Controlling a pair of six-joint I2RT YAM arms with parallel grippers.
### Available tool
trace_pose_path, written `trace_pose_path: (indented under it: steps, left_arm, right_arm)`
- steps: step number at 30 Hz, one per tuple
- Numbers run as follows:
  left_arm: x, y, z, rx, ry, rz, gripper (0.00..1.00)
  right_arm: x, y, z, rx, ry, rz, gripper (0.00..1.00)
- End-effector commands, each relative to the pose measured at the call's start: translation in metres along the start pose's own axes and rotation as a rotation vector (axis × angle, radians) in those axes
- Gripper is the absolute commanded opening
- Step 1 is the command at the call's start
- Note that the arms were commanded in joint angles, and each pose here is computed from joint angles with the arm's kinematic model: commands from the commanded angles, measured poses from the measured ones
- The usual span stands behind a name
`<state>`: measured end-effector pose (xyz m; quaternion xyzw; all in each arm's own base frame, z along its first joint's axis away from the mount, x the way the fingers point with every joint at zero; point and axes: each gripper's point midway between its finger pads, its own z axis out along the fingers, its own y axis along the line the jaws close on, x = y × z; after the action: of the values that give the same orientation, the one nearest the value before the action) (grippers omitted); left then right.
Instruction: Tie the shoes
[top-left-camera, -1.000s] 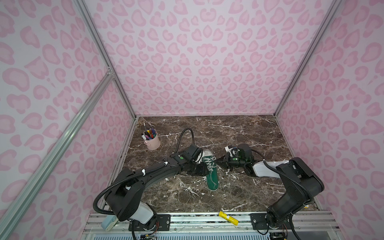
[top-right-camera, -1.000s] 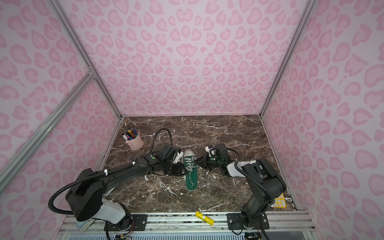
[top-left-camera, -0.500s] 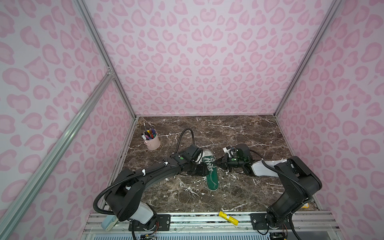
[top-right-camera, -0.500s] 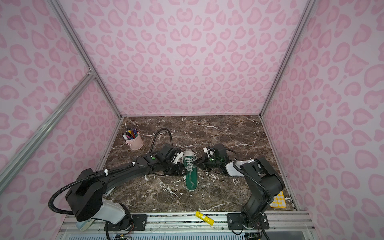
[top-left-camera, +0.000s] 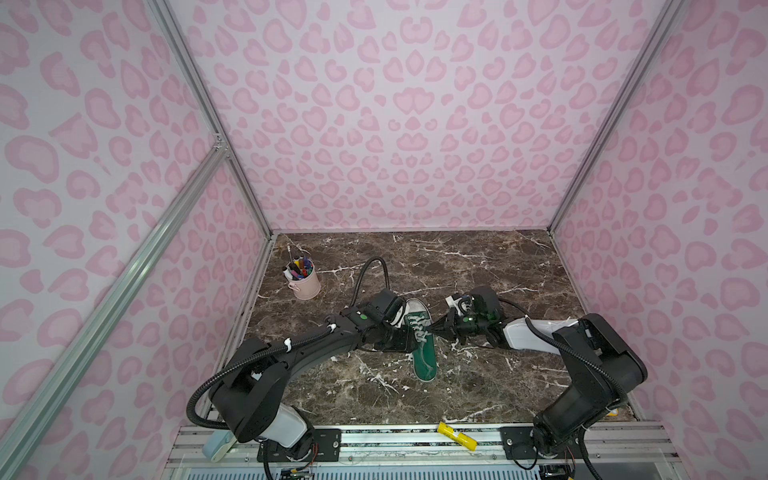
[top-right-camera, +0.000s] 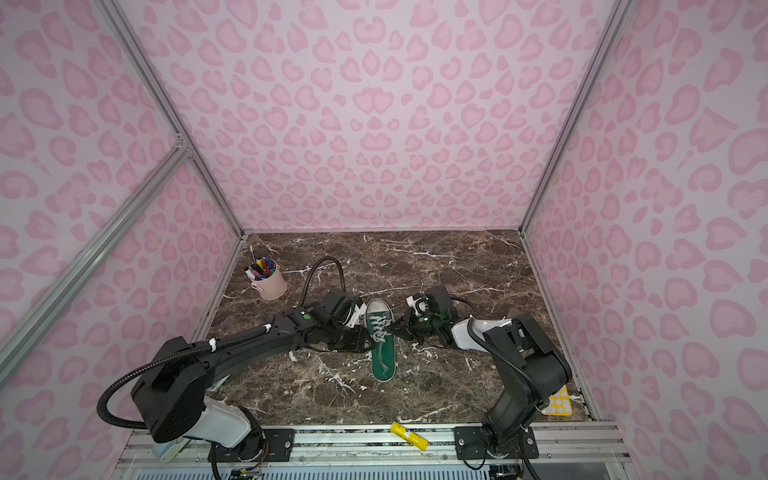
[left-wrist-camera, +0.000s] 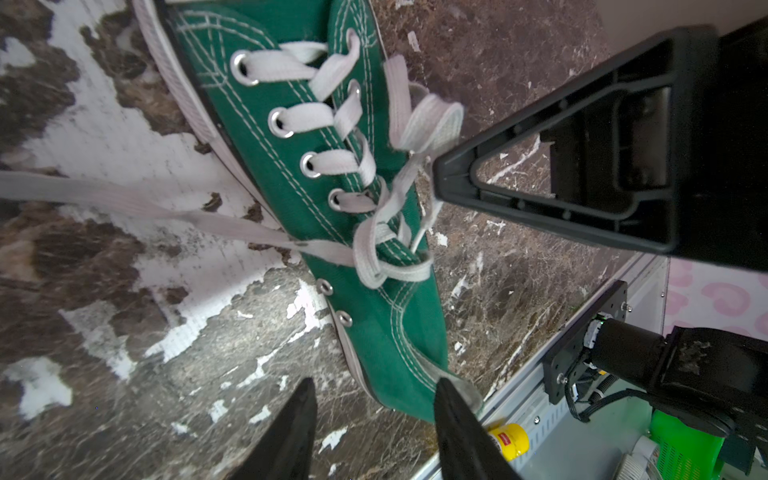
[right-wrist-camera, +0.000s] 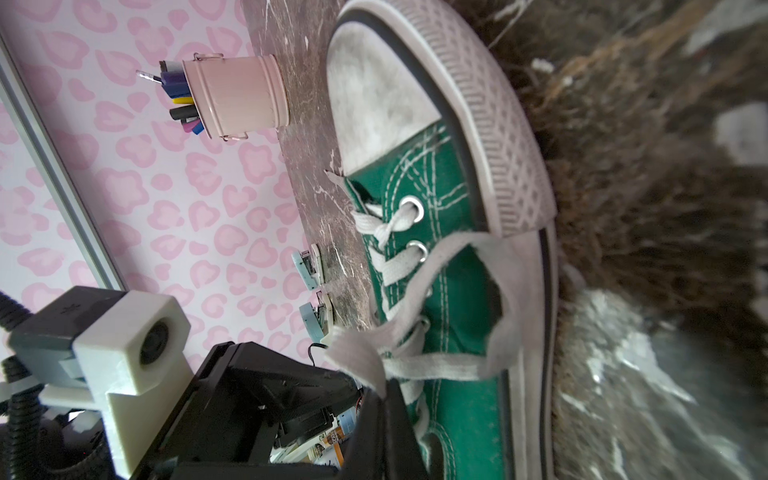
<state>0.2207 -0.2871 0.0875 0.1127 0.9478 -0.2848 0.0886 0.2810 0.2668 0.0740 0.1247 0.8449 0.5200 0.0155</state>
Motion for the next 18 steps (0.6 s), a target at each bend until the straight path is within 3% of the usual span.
trace_pose_path:
  steps: [1,18]
  left_arm:
    - [0.000,0.000,0.002,0.001,0.002,-0.003,0.49]
    - [0.000,0.000,0.001,-0.003,0.001,-0.002,0.49]
  right_arm:
    - [0.002,-0.004,0.000,0.016,0.014,-0.010,0.03]
    - [-0.007,0.008,-0.003,0.007,0.009,-0.034,0.03]
